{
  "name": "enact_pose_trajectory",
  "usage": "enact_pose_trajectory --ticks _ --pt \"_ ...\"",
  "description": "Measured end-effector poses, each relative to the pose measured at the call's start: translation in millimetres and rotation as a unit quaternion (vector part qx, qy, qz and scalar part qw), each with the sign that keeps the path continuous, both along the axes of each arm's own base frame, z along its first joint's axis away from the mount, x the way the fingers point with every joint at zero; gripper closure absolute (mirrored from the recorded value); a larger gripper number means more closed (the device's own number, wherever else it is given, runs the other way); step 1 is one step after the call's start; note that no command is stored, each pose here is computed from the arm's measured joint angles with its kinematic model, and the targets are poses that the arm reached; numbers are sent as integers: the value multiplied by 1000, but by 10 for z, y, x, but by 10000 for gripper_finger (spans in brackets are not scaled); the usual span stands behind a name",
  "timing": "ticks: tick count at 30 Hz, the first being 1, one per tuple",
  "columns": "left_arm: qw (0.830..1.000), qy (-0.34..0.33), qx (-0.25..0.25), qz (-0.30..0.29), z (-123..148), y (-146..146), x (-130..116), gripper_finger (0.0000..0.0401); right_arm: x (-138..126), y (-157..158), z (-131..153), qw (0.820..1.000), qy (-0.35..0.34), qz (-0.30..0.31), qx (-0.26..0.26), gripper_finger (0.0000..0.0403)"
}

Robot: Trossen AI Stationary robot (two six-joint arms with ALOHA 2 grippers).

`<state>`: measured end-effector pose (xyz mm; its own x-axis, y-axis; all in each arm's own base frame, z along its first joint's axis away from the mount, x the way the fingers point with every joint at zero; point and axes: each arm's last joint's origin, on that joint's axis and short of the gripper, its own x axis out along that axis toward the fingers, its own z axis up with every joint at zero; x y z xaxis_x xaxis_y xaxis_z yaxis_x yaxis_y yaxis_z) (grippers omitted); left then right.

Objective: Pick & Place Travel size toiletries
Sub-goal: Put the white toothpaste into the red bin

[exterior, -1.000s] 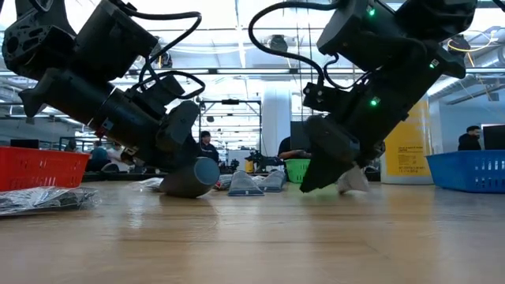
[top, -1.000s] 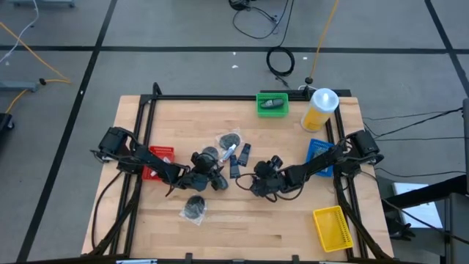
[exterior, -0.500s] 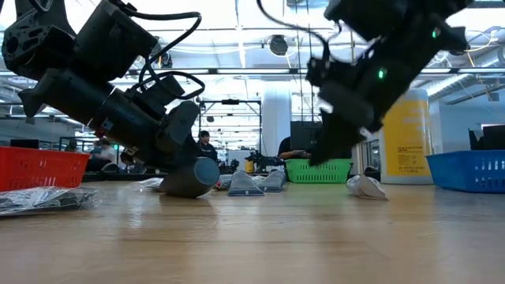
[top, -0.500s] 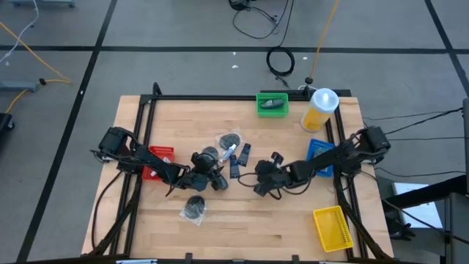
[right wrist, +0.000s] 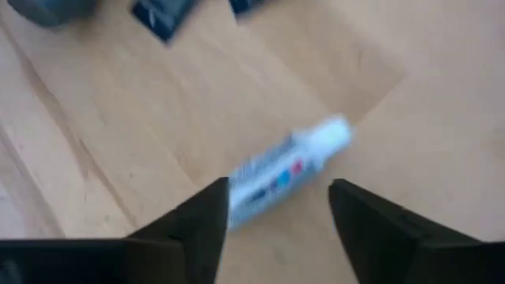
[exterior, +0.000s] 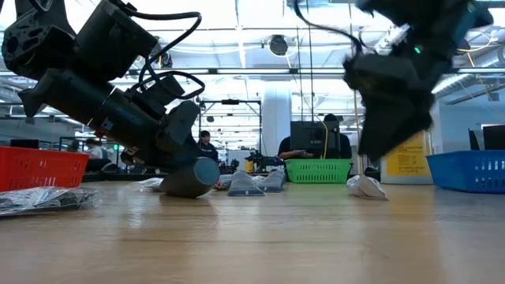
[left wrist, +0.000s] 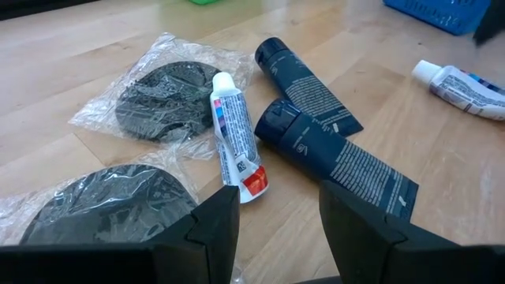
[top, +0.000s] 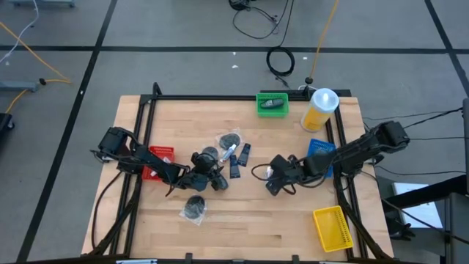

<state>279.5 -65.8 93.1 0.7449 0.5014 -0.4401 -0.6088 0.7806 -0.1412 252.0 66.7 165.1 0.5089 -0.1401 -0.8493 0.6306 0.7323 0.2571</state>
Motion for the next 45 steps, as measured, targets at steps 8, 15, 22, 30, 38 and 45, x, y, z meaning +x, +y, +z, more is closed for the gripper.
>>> enact_pose_trajectory --ticks 8,15,22,30,38,45 --pt "1000 0 0 0 1 0 1 229 -48 -23 -445 993 -117 -10 26 130" --pt "1000 -3 -1 0 5 -1 3 229 75 -9 -639 984 -139 78 -85 182" --pt "1000 -4 -1 0 5 -1 3 229 175 31 -767 956 -140 176 -191 250" --pt "1000 -11 -2 -1 17 -4 12 229 332 -81 -553 919 -235 199 -245 352" --pt "997 -52 39 -28 147 -22 88 229 324 -182 -346 885 -257 279 -270 389" --pt "997 -54 52 -30 170 17 109 229 -15 -230 -175 919 -131 298 -223 295"
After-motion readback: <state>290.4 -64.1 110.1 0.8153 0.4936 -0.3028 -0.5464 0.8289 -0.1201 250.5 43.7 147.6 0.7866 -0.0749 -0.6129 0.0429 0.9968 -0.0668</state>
